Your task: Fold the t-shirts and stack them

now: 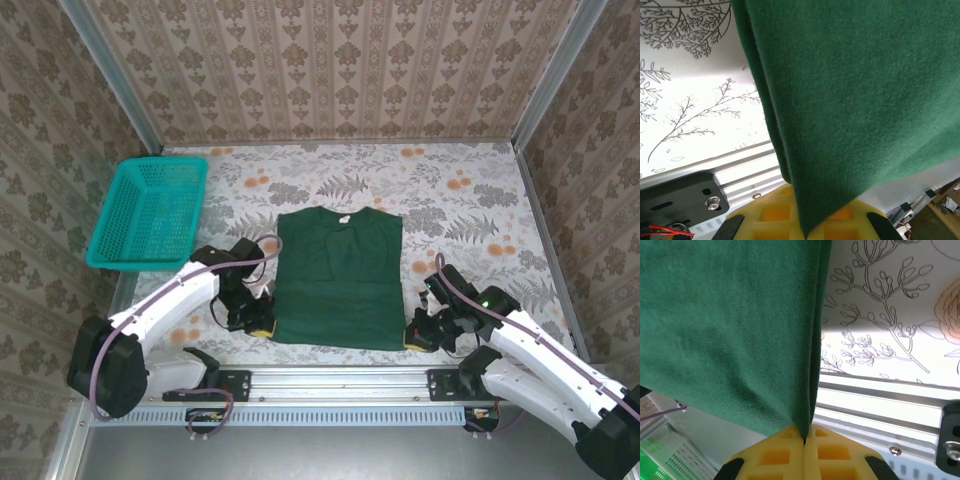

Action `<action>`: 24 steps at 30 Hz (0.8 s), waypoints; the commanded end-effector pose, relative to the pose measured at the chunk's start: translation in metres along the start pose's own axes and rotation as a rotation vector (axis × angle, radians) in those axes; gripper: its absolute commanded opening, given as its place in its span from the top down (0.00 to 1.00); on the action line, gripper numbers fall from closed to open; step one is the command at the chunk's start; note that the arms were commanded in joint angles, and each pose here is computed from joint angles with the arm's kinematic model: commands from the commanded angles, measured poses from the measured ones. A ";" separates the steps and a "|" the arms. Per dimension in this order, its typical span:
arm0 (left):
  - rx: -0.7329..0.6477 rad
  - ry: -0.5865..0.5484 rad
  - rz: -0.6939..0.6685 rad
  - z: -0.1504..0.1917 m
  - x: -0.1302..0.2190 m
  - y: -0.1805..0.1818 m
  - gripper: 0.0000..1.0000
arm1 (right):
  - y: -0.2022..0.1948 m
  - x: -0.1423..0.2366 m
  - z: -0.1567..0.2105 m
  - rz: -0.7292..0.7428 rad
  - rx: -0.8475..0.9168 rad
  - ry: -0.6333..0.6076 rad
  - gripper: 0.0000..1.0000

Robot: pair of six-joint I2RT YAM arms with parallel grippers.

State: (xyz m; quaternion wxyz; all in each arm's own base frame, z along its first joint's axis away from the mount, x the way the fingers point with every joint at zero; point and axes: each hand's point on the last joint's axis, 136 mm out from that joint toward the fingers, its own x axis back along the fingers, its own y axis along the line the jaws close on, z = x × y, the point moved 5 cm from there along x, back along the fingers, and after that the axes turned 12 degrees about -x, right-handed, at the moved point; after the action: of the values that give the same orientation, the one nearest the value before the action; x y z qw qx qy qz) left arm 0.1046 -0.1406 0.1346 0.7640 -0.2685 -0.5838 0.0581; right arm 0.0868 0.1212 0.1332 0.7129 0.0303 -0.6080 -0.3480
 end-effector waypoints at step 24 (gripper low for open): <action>0.131 -0.386 0.241 -0.214 0.101 -0.031 1.00 | 0.111 0.057 -0.182 -0.107 -0.214 -0.231 1.00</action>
State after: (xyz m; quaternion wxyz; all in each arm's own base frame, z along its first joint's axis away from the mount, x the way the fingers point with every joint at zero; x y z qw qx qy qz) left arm 0.3001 -0.1976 0.1866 0.6650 -0.2684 -0.6653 0.2074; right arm 0.2739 0.1051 0.1807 0.6263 -0.0640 -0.6395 -0.4412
